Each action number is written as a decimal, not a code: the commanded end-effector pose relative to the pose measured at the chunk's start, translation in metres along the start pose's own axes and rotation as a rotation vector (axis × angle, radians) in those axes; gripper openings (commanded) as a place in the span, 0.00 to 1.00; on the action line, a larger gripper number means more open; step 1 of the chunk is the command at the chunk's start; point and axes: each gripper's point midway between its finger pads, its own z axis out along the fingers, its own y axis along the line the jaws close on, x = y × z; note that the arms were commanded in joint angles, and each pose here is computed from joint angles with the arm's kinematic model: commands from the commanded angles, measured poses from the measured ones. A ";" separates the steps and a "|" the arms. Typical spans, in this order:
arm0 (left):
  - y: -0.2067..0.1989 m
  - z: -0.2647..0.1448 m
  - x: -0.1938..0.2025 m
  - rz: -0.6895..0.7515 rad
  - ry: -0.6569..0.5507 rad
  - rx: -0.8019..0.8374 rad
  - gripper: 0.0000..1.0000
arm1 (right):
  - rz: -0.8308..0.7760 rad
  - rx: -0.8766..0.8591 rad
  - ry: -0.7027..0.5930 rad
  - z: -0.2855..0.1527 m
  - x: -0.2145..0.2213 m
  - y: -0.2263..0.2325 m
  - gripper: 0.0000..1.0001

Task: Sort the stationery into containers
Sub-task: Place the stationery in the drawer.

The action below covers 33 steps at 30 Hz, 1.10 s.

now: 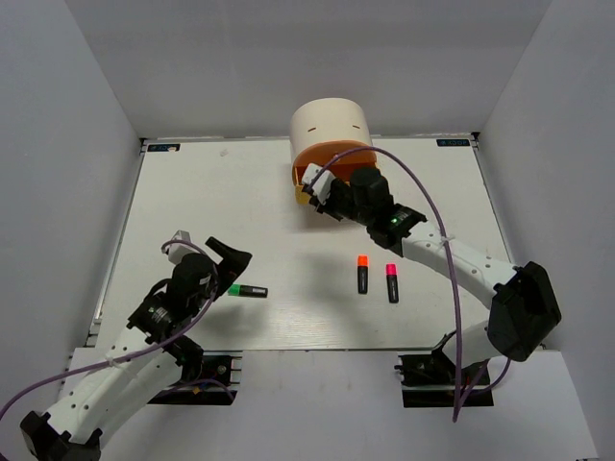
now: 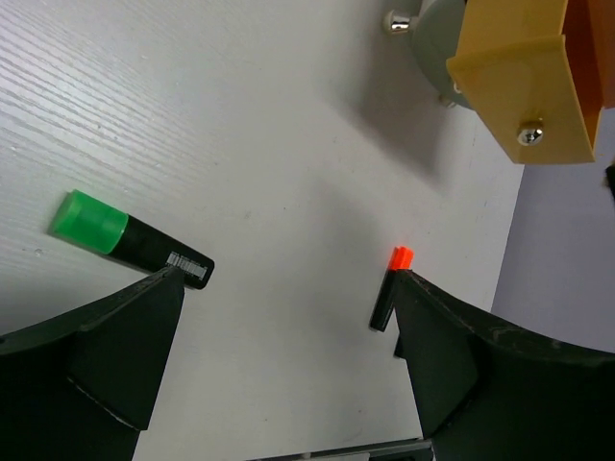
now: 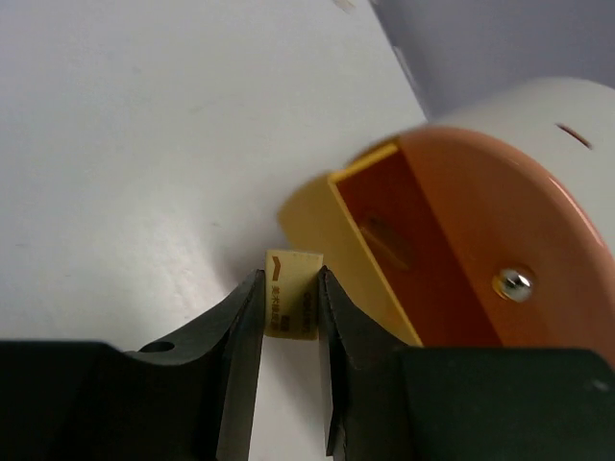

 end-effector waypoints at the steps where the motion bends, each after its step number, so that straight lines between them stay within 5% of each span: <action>1: -0.010 0.008 0.009 -0.019 0.040 0.042 1.00 | -0.036 0.176 -0.030 -0.010 -0.010 -0.061 0.01; 11: -0.011 0.015 0.017 -0.035 0.069 0.045 1.00 | -0.005 0.213 -0.058 -0.005 -0.009 -0.110 0.05; 33: -0.001 0.014 0.026 -0.069 0.104 0.007 1.00 | 0.006 0.128 0.019 0.036 0.027 -0.111 0.46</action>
